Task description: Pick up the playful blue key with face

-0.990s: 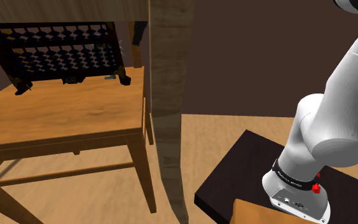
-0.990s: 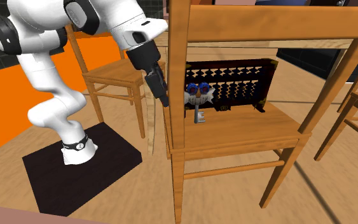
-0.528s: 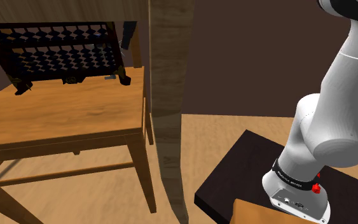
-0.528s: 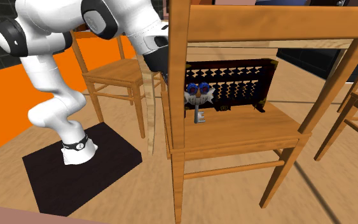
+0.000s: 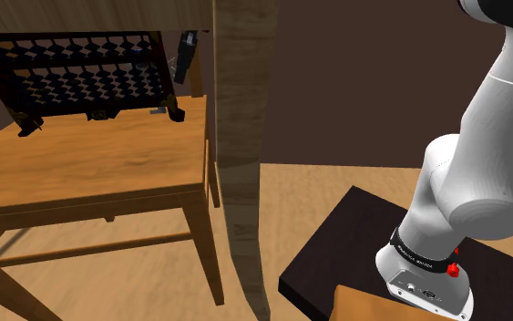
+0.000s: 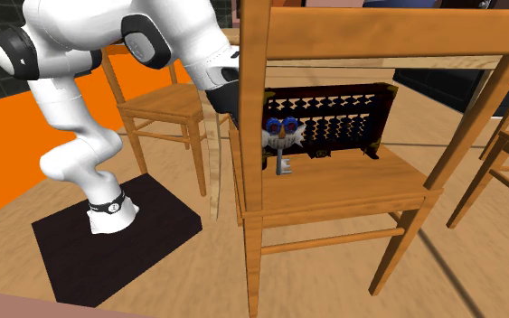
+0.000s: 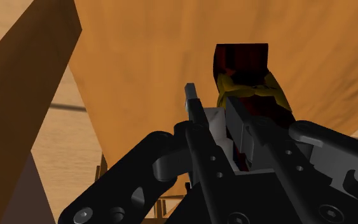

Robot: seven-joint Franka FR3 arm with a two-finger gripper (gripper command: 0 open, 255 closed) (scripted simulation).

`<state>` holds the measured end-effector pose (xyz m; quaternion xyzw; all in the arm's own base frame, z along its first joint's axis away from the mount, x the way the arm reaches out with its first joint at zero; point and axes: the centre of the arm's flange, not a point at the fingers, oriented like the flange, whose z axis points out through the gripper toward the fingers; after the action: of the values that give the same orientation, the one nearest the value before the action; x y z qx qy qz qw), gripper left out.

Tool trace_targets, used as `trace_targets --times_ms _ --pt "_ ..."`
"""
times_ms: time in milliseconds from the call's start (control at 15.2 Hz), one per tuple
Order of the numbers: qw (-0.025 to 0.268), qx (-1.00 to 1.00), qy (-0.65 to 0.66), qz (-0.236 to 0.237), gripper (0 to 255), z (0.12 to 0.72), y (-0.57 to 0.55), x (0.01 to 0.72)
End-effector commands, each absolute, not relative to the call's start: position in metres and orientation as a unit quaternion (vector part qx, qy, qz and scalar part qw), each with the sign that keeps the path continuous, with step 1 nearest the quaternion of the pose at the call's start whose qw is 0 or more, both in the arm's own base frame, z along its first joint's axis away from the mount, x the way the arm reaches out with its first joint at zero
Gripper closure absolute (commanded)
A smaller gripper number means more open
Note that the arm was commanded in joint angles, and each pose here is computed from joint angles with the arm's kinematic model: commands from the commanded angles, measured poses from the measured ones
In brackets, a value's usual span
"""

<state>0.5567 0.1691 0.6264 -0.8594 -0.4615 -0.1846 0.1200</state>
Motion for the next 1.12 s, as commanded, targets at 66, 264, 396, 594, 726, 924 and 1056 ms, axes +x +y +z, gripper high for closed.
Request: trace_targets --times_ms 66,264,396,594,726,924,1056 --pt "0.12 -0.859 -0.462 -0.184 255 0.626 0.169 0.557" --pt "0.12 -0.859 -0.462 -0.185 255 0.626 0.17 0.557" --pt "0.12 -0.859 -0.462 -0.185 255 0.626 0.169 0.557" --pt "0.12 -0.859 -0.462 -0.185 255 0.641 0.169 0.557" --pt "0.12 -0.859 -0.462 -0.185 255 0.652 0.169 0.557" --pt "0.12 -0.859 -0.462 -0.185 255 0.668 0.169 0.557" --pt "0.12 -0.859 -0.462 -0.185 255 0.678 0.169 0.557"
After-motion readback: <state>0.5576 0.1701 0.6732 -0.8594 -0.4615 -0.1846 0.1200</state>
